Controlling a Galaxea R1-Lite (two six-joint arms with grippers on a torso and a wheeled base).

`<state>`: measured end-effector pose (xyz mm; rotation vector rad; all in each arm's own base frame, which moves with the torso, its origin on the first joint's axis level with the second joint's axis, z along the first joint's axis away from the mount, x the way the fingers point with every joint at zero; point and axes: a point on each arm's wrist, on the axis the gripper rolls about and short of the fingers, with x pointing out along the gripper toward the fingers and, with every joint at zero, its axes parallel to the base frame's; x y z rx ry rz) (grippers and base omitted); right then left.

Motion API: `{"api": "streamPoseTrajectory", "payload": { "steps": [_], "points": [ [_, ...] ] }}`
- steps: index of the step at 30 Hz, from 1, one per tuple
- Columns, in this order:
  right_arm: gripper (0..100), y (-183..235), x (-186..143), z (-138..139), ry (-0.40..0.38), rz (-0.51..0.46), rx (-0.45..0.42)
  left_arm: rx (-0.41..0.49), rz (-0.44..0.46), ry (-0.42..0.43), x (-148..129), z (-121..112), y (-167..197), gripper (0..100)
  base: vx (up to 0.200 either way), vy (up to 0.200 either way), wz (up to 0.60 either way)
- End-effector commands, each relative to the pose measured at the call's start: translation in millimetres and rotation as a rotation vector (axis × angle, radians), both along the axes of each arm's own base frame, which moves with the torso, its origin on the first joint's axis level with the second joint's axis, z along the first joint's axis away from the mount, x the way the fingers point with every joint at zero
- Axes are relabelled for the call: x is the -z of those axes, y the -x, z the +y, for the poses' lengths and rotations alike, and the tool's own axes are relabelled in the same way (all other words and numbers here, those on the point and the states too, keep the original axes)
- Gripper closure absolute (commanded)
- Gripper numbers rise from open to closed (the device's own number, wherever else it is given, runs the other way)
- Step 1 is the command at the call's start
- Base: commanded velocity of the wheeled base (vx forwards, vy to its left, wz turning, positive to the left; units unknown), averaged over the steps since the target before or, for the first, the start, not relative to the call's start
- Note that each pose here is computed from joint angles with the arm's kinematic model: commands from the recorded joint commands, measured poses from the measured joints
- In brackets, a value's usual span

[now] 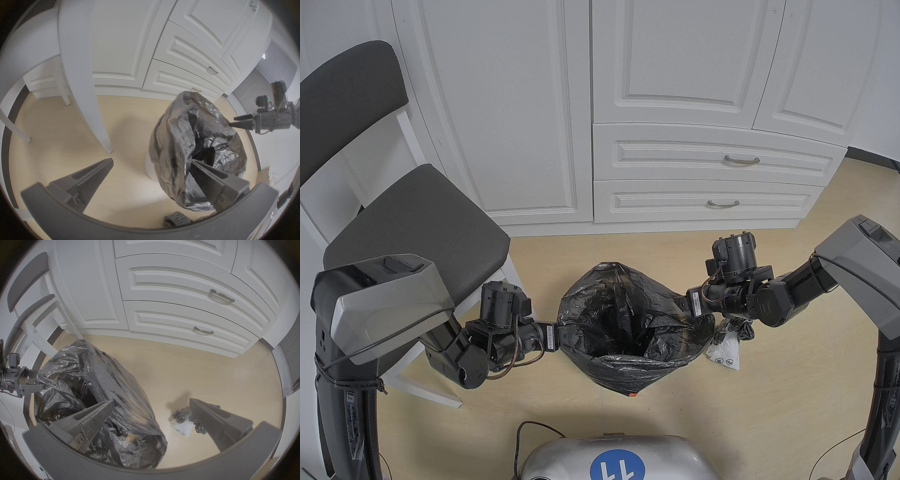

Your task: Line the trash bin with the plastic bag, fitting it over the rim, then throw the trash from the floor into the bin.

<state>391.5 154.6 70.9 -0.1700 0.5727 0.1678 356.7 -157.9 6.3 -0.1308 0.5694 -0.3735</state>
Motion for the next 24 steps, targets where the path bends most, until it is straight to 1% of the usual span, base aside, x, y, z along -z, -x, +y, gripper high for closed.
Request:
{"api": "streamPoseTrajectory", "payload": {
  "steps": [1,6,9,11,15,16,19,20,22,24],
  "points": [
    [0,-8.6,25.7,-10.9,0.009,0.026,0.031,-0.037,0.008,-0.009,6.0,5.7,-23.8,0,0.000,0.000,0.00],
    [0,-13.8,30.9,-14.5,-0.001,0.002,0.042,-0.065,0.021,-0.018,2.6,11.0,-36.9,0,0.000,0.000,0.00],
    [0,-20.6,38.1,-15.7,-0.016,-0.019,0.056,-0.082,0.004,-0.009,1.5,14.7,-45.6,0,0.000,0.000,0.00],
    [0,-22.5,38.9,-15.0,-0.022,-0.035,0.056,-0.082,-0.002,-0.006,1.4,13.8,-48.1,0,0.000,0.000,0.00],
    [0,-34.2,48.3,-11.1,-0.043,-0.101,0.065,-0.086,-0.026,0.008,0.1,11.5,-54.9,0,0.000,0.000,0.00],
    [0,-34.2,48.3,-11.1,-0.043,-0.101,0.065,-0.086,-0.026,0.008,0.1,11.5,-54.9,0,0.000,0.000,0.00],
    [0,-43.0,52.4,-8.8,-0.089,-0.120,0.089,-0.113,-0.043,-0.002,2.8,10.3,-60.3,0,0.000,0.000,0.00],
    [0,-43.0,52.4,-8.8,-0.089,-0.120,0.089,-0.113,-0.043,-0.002,2.8,10.3,-60.3,0,0.000,0.000,0.00],
    [0,-47.6,55.8,-8.0,-0.119,-0.123,0.106,-0.136,-0.044,-0.016,9.7,8.9,-64.1,0,0.000,0.000,0.00],
    [0,-49.3,57.9,-7.4,-0.129,-0.121,0.112,-0.141,-0.035,-0.022,13.4,9.4,-64.9,0,0.000,0.000,0.00]
  ]
}}
